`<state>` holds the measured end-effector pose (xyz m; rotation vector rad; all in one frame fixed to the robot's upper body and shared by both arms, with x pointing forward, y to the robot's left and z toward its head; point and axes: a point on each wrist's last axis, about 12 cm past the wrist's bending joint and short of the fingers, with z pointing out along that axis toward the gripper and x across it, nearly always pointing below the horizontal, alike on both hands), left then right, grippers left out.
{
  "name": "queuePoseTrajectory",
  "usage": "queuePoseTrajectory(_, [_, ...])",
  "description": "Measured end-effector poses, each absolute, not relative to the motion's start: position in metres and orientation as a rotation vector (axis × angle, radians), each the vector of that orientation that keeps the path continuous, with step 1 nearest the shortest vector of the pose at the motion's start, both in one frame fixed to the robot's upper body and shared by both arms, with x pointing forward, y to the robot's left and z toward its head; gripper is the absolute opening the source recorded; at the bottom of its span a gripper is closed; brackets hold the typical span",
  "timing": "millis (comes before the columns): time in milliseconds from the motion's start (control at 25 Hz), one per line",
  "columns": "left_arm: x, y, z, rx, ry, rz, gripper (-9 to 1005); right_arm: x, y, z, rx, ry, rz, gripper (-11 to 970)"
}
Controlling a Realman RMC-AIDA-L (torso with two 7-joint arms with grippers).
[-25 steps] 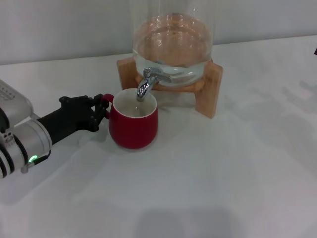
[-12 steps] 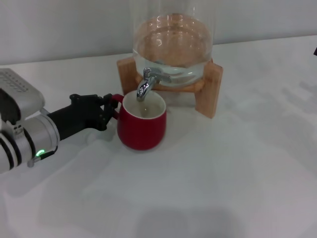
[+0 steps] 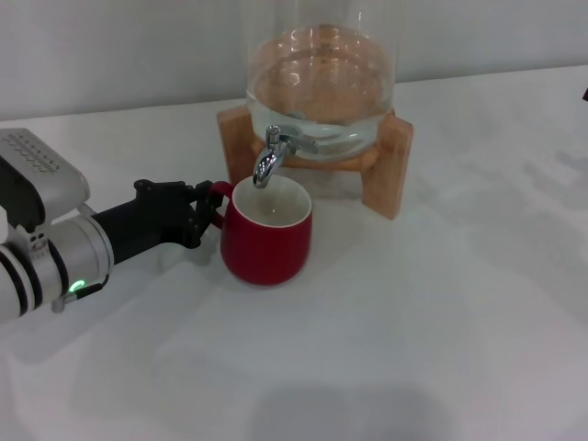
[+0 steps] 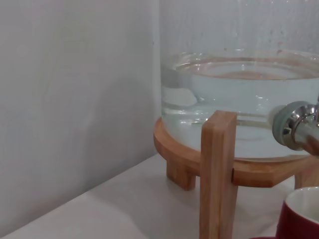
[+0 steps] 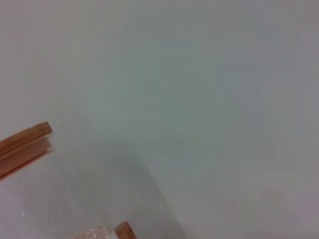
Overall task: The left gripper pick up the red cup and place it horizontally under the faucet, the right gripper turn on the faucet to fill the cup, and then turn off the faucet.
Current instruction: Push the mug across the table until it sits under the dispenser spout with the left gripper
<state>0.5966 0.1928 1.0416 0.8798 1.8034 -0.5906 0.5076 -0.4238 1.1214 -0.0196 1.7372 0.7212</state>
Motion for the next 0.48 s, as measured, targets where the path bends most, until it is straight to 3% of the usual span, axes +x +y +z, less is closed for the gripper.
queuePoseTrajectory(480, [0.5993, 0.1957, 1.0396, 0.85, 1.845, -0.571, 131, 0.5087, -0.4242, 1.1226, -0.023, 1.734, 0.719, 765])
